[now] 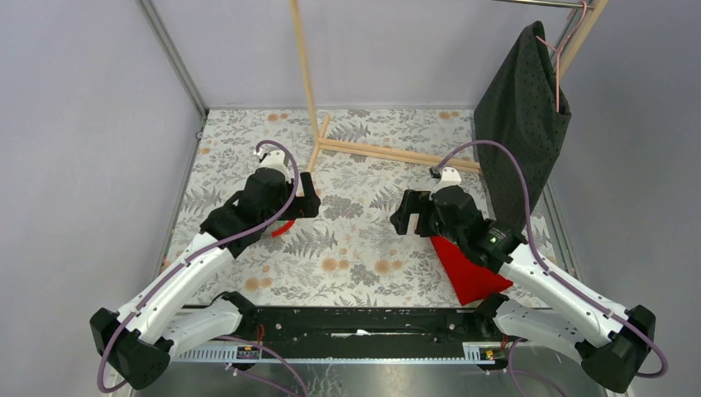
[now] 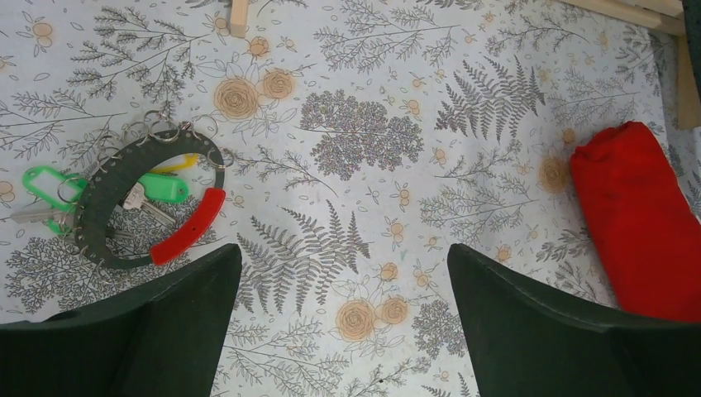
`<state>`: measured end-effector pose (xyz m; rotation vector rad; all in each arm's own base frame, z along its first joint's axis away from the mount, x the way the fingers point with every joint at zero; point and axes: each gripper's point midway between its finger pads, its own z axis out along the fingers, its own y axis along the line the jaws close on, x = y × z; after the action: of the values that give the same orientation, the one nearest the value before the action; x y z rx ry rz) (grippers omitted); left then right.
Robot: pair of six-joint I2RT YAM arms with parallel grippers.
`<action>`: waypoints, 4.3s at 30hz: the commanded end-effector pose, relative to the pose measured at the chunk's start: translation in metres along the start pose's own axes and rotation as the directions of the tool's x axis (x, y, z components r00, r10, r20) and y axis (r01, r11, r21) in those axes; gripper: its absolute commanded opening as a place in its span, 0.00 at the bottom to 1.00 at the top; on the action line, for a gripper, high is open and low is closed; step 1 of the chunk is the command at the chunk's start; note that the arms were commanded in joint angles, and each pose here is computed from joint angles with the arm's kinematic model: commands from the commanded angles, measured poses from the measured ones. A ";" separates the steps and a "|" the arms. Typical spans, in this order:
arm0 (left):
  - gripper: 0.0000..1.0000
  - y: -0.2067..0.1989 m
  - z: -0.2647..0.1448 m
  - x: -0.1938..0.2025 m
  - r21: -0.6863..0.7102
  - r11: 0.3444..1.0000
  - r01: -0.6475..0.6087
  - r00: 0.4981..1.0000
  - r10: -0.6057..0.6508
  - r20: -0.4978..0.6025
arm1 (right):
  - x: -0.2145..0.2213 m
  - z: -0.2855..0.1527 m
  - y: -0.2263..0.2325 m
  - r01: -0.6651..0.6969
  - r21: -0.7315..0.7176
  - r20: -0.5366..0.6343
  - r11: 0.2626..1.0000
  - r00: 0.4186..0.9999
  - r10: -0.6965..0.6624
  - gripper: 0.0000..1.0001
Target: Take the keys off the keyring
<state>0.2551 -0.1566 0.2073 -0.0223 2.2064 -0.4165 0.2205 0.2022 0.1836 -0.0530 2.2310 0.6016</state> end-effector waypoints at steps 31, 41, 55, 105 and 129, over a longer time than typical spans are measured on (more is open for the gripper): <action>0.99 0.089 0.122 0.060 -0.244 0.913 0.326 0.926 -0.360 -0.110 | 0.015 -0.004 -0.002 0.028 -0.062 0.013 0.998 1.000 -0.027 1.00; 0.99 0.058 0.131 0.113 -0.234 0.923 0.304 0.915 -0.352 -0.198 | 0.026 -0.004 -0.015 0.038 -0.023 -0.003 0.999 0.999 -0.038 1.00; 0.91 -0.056 0.088 0.149 -0.075 0.976 0.206 0.941 -0.218 -0.257 | 0.032 -0.011 -0.029 0.019 0.004 0.025 1.000 1.000 -0.019 1.00; 0.01 -0.090 0.072 0.184 0.229 0.953 -0.199 0.948 0.246 -0.203 | 0.063 0.047 0.027 -0.360 -0.178 -0.143 0.916 0.930 0.338 1.00; 0.01 -0.105 0.060 0.173 0.321 0.930 -0.180 0.960 0.237 -0.147 | 0.109 0.117 0.067 -0.515 -0.233 -0.401 0.825 0.823 0.401 0.72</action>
<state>0.1762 -0.2871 0.0553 0.4319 2.3454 -0.5765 0.2046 0.3058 0.0449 0.2743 2.5282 1.1869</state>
